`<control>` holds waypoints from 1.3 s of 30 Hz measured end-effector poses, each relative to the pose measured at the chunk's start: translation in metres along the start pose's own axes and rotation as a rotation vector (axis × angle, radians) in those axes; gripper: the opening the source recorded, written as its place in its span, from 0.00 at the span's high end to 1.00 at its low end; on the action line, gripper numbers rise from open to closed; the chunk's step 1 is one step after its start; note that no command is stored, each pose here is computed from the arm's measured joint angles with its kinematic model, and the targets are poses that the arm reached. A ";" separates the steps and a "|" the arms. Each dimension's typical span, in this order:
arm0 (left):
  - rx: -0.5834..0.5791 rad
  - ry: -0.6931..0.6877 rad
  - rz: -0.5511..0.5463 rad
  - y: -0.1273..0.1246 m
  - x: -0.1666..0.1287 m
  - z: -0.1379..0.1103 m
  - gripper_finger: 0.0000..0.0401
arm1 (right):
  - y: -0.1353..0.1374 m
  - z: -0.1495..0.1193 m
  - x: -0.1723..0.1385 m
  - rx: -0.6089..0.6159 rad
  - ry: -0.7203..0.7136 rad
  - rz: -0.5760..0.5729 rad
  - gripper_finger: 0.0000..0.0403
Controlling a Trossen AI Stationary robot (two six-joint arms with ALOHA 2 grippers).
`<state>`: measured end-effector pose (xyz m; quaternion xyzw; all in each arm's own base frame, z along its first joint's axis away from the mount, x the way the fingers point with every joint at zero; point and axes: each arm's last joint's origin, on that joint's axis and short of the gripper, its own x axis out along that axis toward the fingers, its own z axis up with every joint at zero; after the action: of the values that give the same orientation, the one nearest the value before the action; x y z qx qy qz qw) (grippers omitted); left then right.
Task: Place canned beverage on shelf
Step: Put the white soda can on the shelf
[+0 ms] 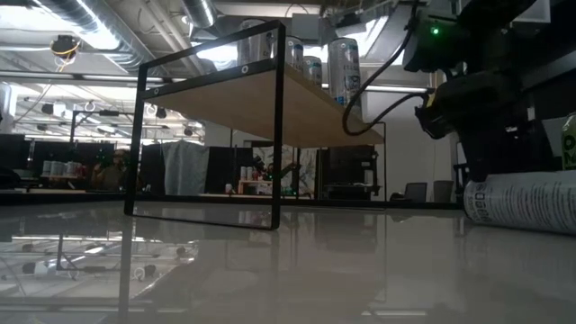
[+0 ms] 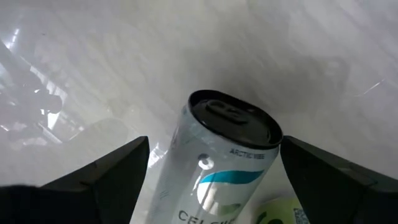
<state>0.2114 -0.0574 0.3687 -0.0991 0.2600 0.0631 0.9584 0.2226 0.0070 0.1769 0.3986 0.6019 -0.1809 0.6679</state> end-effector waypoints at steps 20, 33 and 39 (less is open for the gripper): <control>0.000 0.000 0.000 0.000 0.000 0.000 0.25 | -0.002 0.003 0.016 0.022 0.065 -0.051 0.12; 0.000 0.000 0.000 0.000 0.000 0.000 0.25 | -0.002 0.003 0.018 0.027 0.073 -0.064 0.29; 0.001 0.000 0.000 0.000 0.000 0.000 0.25 | -0.002 0.003 0.018 0.027 0.072 -0.062 0.29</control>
<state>0.2114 -0.0574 0.3687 -0.0987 0.2601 0.0632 0.9584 0.2270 0.0072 0.1593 0.3948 0.6351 -0.1953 0.6345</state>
